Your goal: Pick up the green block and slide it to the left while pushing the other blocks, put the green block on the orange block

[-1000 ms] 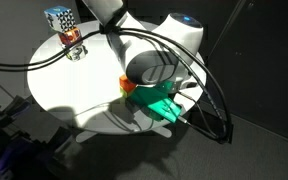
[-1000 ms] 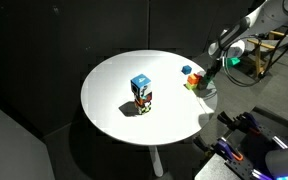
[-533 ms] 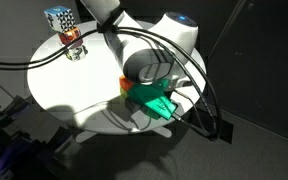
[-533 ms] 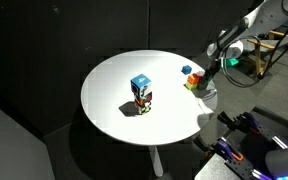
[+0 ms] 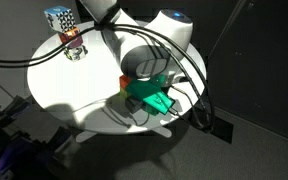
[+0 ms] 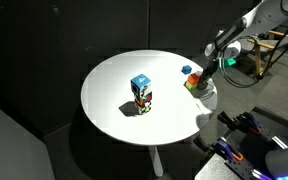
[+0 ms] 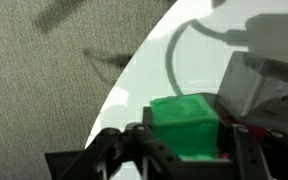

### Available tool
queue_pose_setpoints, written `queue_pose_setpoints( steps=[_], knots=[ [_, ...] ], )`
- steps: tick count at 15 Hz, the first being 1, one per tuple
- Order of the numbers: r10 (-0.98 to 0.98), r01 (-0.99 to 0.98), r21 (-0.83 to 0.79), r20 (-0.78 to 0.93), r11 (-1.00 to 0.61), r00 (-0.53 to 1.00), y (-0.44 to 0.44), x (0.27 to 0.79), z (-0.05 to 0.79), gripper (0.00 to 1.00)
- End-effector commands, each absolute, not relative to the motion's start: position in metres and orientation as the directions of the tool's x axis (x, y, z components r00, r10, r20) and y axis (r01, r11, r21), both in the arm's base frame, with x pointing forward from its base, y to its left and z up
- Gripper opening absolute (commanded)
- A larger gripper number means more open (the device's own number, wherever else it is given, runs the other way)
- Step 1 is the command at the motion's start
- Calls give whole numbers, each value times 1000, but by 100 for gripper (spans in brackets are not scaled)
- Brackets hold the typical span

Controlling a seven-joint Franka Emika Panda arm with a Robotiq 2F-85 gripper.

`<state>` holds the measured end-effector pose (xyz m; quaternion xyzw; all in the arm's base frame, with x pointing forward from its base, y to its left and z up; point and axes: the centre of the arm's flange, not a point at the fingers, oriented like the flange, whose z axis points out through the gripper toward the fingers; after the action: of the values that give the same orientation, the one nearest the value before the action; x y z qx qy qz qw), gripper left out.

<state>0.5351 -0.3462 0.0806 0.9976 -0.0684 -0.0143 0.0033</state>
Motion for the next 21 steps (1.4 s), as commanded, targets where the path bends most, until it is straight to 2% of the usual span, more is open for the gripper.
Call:
queue_pose_setpoints(
  steps=[1, 21],
  knots=[
    [-148, -148, 13, -8, -989, 989, -335, 534, 89, 32],
    [-106, -106, 17, 2, -994, 994, -311, 544, 86, 32]
  ],
)
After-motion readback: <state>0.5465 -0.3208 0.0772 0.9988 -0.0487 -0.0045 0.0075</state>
